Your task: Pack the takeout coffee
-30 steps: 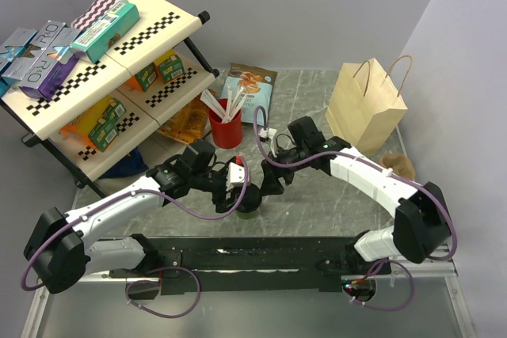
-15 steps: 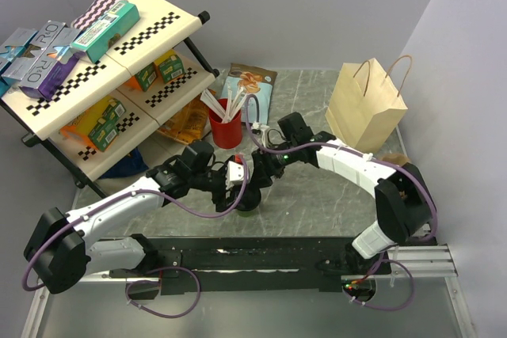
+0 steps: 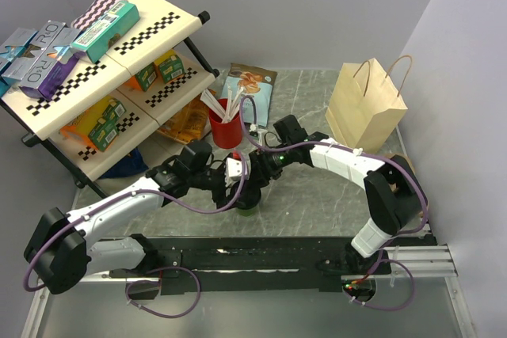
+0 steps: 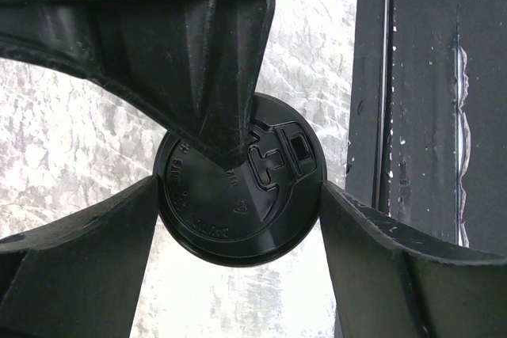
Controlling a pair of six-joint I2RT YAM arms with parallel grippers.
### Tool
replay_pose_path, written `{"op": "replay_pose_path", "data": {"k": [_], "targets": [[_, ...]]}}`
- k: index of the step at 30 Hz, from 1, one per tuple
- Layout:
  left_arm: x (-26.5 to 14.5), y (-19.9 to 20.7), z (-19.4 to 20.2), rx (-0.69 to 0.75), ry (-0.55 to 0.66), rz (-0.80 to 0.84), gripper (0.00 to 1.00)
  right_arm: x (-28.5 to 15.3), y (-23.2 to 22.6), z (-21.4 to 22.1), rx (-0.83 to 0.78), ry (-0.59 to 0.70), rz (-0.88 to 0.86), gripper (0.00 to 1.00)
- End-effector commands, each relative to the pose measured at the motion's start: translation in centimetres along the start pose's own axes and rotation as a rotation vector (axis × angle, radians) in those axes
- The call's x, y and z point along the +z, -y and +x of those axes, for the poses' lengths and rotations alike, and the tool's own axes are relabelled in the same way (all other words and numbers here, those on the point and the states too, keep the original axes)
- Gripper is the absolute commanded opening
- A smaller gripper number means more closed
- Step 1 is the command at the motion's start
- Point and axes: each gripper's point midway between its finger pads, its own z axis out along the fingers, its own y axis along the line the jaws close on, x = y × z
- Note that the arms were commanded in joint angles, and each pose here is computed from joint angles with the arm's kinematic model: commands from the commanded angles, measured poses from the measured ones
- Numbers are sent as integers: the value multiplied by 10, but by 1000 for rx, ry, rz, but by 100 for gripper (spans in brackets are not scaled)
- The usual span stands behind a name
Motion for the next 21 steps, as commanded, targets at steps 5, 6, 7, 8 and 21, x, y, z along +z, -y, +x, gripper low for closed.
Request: {"op": "replay_pose_path", "data": {"k": [5, 6, 7, 8, 21], "targets": [[-6, -3, -16, -66, 76, -22, 92, 6, 3, -11, 8, 20, 13, 69], [-9, -5, -18, -75, 82, -30, 93, 6, 4, -11, 9, 21, 14, 69], [-12, -5, -23, -76, 94, -33, 93, 6, 4, -11, 8, 19, 16, 69], [-15, -6, -25, -90, 97, -37, 93, 5, 5, -11, 11, 20, 16, 69], [-39, -47, -18, -709, 171, -147, 91, 1, 2, -5, -12, 18, 19, 68]]}}
